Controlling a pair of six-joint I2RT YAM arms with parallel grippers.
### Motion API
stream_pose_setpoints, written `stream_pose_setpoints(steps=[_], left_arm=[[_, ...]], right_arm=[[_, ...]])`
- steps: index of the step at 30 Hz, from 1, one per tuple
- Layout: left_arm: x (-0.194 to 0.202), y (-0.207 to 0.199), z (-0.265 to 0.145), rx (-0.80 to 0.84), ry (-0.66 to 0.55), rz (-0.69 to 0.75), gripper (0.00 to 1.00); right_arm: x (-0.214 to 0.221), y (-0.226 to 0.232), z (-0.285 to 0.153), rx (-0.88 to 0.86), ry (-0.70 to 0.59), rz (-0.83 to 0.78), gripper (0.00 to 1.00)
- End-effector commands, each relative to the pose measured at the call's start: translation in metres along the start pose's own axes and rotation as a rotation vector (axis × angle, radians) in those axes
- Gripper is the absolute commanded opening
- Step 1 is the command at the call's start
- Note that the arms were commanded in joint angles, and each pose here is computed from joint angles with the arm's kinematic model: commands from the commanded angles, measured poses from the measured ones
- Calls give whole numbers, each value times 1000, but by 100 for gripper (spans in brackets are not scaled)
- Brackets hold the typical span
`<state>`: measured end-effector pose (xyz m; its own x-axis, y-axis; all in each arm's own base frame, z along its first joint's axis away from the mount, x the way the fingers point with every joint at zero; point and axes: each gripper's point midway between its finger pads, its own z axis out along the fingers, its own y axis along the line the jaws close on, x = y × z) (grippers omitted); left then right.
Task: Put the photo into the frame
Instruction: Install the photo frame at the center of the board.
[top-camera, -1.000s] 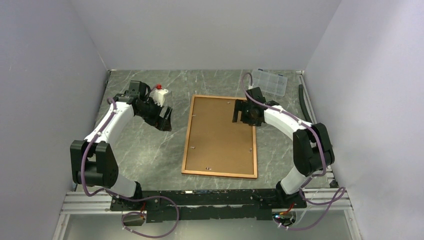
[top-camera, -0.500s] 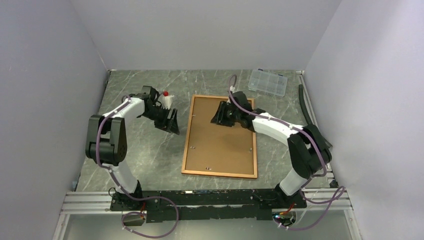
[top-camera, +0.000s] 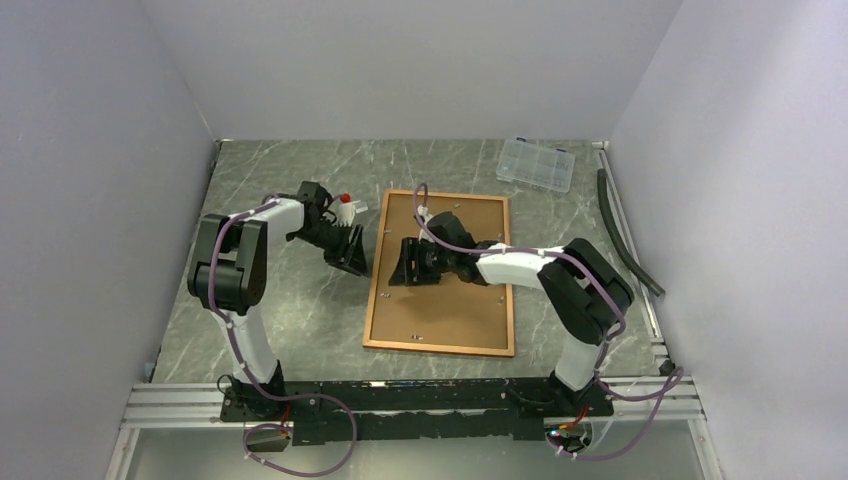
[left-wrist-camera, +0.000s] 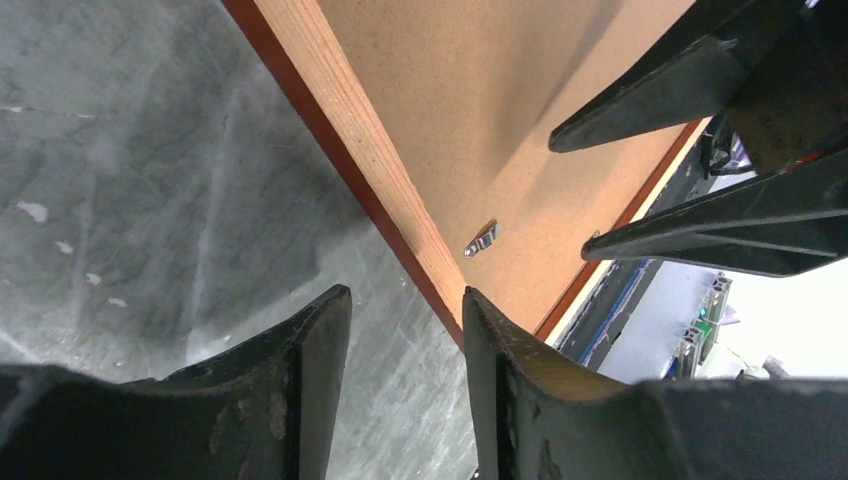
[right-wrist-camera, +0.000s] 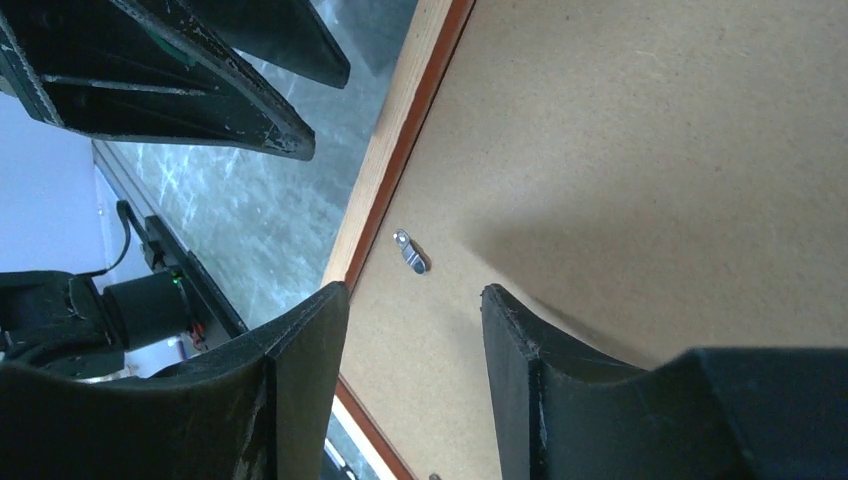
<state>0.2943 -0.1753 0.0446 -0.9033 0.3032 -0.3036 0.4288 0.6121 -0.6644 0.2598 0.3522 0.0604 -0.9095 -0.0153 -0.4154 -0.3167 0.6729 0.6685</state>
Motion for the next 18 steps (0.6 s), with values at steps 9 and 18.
stream_pose_setpoints(steps=[9, 18], left_arm=[[9, -8, 22, 97, 29, -27, 43], [13, -6, 28, 96, 44, -38, 36]], right_arm=[[-12, 15, 22, -107, 4, -157, 56], [-3, 21, 28, -138, 39, -182, 55]])
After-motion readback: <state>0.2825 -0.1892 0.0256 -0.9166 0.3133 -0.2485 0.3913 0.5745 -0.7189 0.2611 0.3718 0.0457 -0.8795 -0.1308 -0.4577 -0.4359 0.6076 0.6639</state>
